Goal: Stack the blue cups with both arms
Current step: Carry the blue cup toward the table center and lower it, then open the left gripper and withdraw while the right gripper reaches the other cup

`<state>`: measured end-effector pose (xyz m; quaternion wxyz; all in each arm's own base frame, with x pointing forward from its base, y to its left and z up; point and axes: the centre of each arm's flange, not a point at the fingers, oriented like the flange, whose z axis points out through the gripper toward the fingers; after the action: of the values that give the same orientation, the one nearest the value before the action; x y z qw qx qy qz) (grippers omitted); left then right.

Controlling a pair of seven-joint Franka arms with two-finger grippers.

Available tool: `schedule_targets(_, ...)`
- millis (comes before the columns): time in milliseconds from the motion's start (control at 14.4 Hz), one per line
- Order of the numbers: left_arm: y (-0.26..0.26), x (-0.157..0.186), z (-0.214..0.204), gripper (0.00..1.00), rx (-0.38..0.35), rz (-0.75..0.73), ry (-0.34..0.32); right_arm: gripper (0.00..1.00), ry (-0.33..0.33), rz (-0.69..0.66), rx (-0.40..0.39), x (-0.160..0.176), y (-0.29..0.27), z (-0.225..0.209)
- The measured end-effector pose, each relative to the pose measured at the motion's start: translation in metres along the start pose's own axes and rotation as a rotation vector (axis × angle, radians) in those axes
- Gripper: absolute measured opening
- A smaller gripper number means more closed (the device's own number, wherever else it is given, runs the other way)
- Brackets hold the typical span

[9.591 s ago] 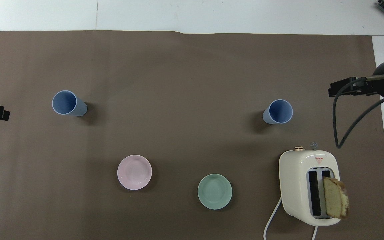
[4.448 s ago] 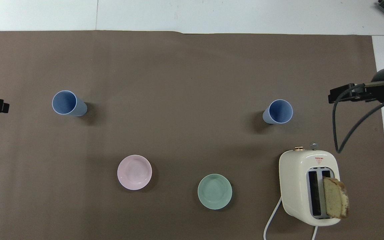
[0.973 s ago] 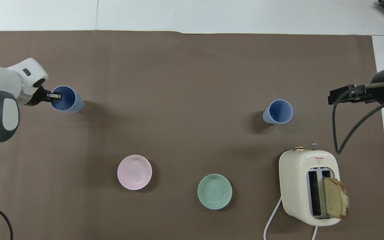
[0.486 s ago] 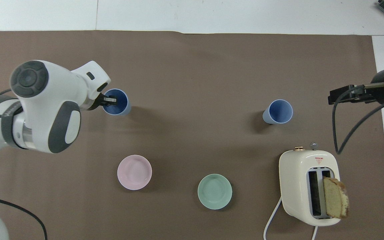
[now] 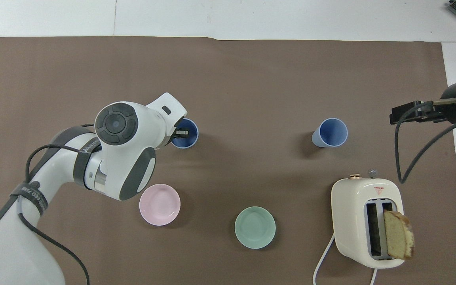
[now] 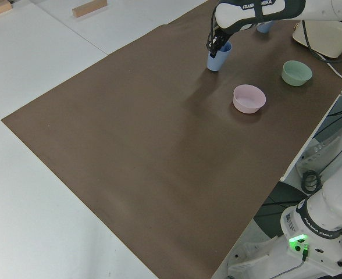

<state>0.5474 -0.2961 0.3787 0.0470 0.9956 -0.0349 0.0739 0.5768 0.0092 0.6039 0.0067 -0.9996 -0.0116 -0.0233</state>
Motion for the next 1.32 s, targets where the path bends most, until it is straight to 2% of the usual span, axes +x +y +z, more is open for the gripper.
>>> schedule_targets(347, 0.044, -0.019, 0.017, 0.04, -0.016, -0.053, 0.006, 1.00, -0.006, 0.002, 0.000, -0.003, 0.001, 0.002)
schedule_targets(486, 0.044, -0.019, 0.017, 0.19, -0.015, -0.056, 0.005, 1.00, -0.007, 0.003, 0.000, -0.004, 0.001, 0.002)
schedule_targets(764, 0.038, -0.013, 0.011, 0.63, -0.016, -0.069, 0.017, 1.00, -0.007, 0.005, 0.000, -0.004, 0.003, 0.002)
schedule_targets(973, 0.018, -0.002, -0.012, 0.97, -0.003, -0.100, 0.010, 1.00, -0.008, 0.009, 0.000, -0.004, 0.005, 0.003)
schedule_targets(1042, 0.009, 0.000, -0.025, 1.00, 0.003, -0.107, 0.002, 1.00, -0.012, 0.013, -0.001, -0.005, 0.007, 0.004)
schedule_targets(1320, -0.042, 0.006, -0.098, 1.00, 0.018, -0.065, -0.020, 1.00, -0.050, 0.038, -0.001, -0.008, 0.021, 0.024)
